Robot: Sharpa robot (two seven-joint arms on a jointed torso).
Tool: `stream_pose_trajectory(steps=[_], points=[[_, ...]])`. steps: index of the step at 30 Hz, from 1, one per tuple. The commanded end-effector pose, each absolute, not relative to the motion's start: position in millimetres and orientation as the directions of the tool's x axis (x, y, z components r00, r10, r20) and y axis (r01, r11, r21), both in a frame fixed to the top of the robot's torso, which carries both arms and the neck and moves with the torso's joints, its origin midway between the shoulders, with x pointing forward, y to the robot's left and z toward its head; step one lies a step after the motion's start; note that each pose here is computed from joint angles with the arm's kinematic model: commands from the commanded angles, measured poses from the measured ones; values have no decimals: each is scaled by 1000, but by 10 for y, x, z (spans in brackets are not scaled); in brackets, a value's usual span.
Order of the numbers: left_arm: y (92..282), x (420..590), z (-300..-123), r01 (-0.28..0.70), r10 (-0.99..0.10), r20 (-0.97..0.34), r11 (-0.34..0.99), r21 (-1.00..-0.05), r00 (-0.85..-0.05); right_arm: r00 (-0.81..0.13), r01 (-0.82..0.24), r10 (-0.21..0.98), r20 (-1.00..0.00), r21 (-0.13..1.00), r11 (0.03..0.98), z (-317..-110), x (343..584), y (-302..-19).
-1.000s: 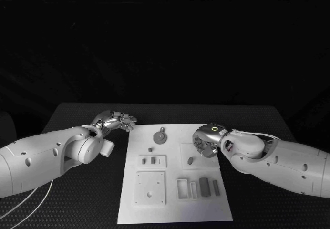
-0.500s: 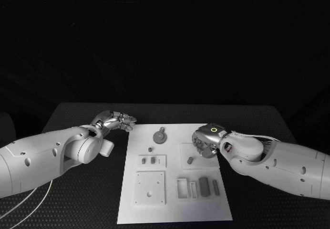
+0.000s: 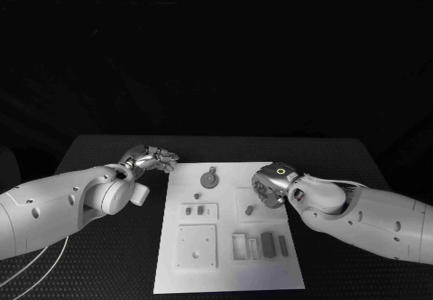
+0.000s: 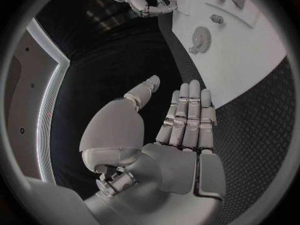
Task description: Assemble the parts on the task board
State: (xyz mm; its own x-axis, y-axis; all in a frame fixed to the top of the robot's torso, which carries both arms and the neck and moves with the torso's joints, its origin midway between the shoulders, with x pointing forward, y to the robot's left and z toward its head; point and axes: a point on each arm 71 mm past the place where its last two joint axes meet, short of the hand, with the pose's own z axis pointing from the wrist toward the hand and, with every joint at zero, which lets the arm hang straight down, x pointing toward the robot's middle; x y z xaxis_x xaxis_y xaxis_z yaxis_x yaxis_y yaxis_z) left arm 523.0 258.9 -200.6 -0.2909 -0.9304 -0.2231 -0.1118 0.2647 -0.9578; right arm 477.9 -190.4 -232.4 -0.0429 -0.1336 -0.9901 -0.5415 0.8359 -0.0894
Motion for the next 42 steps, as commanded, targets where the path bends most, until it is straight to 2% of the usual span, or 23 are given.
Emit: stream_pose_trajectory(steps=[1,15,29,42], points=[[2575,5230,-1996,-105,-928,-221,262,-959,-301,-104,-574,-170,-980,-80,815,-2480,4685,-1862],[2575,5231,-1998,-107,-928,-220,263,-959,-302,-98,-563,-161,-982,-79,823,-2422,4682,-1915],[2614,5252,-2001,-108,-930,-225,266,-958,-291,-66,-558,-137,-988,-77,826,-2236,4715,-1941],[2615,5256,-2002,-108,-930,-225,266,-958,-292,-76,-554,-123,-990,-60,830,-2206,4730,-1940]])
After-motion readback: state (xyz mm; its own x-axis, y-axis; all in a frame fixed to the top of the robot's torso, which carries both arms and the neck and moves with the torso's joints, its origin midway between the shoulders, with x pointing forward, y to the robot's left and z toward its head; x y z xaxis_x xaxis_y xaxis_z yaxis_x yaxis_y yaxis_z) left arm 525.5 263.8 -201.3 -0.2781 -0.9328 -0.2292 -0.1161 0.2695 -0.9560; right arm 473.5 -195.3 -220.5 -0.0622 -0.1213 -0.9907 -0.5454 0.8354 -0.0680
